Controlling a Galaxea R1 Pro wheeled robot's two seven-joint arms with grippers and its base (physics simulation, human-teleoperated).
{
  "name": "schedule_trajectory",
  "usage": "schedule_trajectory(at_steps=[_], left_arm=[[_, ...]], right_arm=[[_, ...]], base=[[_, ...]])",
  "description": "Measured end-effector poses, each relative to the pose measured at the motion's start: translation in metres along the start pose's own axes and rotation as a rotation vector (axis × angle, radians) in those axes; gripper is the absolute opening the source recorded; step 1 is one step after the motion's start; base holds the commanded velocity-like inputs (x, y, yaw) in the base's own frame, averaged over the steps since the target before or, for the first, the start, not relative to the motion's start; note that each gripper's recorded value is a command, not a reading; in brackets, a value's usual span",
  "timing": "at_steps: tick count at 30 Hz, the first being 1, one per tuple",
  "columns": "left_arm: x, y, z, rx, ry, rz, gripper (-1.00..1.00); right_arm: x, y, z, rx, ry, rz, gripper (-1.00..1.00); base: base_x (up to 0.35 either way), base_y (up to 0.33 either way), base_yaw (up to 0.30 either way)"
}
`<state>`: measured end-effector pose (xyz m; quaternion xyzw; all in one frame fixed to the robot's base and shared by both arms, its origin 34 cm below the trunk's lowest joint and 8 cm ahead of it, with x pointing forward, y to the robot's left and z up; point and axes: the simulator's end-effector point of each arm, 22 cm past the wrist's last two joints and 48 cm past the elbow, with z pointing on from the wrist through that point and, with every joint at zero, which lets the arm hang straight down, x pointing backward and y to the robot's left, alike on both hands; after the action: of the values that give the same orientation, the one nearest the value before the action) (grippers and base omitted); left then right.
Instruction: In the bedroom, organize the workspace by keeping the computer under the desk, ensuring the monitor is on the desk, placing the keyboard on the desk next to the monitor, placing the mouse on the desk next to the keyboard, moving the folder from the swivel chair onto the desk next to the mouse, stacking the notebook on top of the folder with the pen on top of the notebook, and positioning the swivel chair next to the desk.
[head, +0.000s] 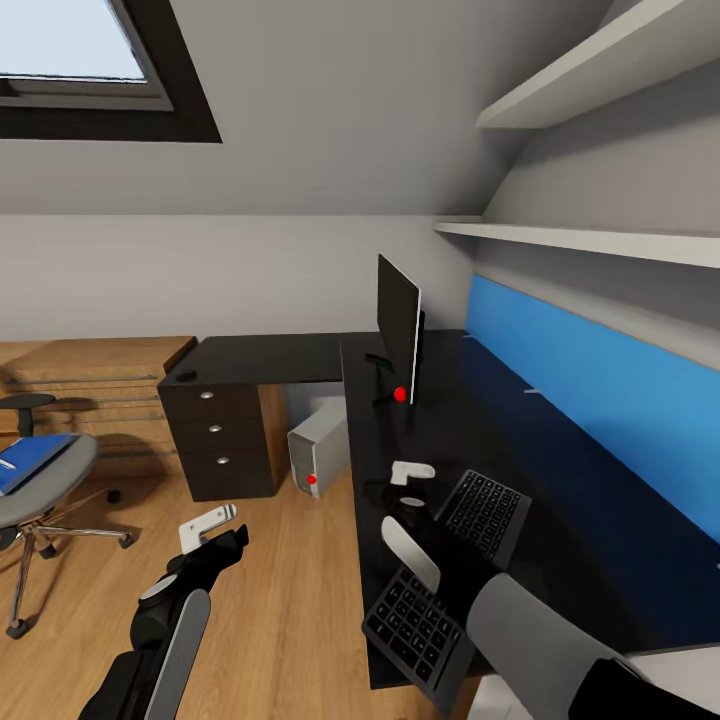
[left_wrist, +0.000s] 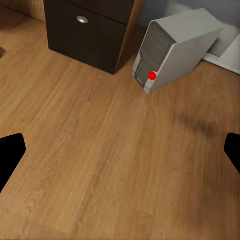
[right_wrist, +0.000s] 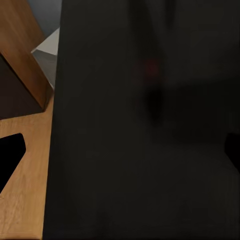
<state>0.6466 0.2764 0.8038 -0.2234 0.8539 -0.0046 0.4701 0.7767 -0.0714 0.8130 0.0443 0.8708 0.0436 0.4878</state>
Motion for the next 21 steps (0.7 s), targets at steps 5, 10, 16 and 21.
schedule_trajectory(at_steps=[5,10,16,21], left_arm=[[0.0,0.001,0.0,-0.002,-0.001,-0.001,1.0],[-0.003,0.002,-0.001,-0.004,-0.007,-0.006,1.0],[-0.005,0.006,-0.001,-0.011,-0.01,-0.015,1.0],[-0.009,0.007,-0.002,-0.013,-0.016,-0.022,1.0]], right_arm=[[0.007,0.004,-0.001,-0.009,0.01,0.001,1.0],[0.011,0.01,-0.001,-0.037,0.019,0.002,1.0],[0.028,0.011,0.002,-0.058,0.063,0.026,1.0],[0.045,0.012,0.003,-0.073,0.128,0.105,1.0]], base=[[0.0,0.0,0.006],[0.0,0.0,0.002],[0.0,0.0,0.0],[0.0,0.0,0.0]])
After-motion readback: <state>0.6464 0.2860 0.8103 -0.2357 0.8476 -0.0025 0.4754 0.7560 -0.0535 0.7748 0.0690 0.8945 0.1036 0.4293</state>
